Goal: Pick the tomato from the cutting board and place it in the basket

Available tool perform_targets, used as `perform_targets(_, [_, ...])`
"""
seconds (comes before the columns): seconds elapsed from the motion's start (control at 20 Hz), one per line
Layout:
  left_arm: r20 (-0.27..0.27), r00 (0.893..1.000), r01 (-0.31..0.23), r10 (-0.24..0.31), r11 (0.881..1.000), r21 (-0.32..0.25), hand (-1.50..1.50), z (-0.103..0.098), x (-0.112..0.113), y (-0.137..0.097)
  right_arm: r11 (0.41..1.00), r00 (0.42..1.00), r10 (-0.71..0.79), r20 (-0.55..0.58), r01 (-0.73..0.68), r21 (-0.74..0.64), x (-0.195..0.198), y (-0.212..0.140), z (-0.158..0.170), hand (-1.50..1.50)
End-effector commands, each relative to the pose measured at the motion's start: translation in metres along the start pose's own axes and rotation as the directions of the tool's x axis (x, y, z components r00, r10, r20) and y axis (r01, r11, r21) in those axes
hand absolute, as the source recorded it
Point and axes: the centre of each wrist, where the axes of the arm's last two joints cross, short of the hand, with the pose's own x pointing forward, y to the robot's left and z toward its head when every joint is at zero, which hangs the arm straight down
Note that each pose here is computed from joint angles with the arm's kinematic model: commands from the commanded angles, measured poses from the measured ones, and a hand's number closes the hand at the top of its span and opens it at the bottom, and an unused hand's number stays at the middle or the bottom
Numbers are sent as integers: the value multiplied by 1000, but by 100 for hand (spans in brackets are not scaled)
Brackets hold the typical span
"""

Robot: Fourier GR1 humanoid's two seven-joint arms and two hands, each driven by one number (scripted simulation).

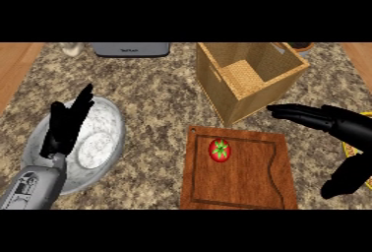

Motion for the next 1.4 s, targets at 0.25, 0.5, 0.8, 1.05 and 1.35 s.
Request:
perform_targets(0.25, [4, 1000, 23, -23, 1000, 4, 0, 5, 24, -1, 992, 999, -5, -46, -1, -124, -29, 5, -9, -150])
perform_targets(0.5, [15, 1000, -3, 3, 1000, 9, 0, -3, 2, 8, 993, 999, 3, -50, -9, -120, -37, 38, -9, -150])
perform_targets(0.8, [5, 1000, -10, 10, 1000, 4, 0, 5, -14, -15, 996, 999, -16, -45, 12, -85, -49, 63, -47, -150])
perform_targets(1.05, [4, 1000, 2, -2, 1000, 7, 0, 7, 4, -11, 996, 999, -11, -43, 8, -87, -54, 73, -58, -150])
perform_targets(1.35, [3, 1000, 6, -6, 1000, 10, 0, 2, -10, 4, 995, 999, -2, -47, -3, -99, -54, 92, -86, -150])
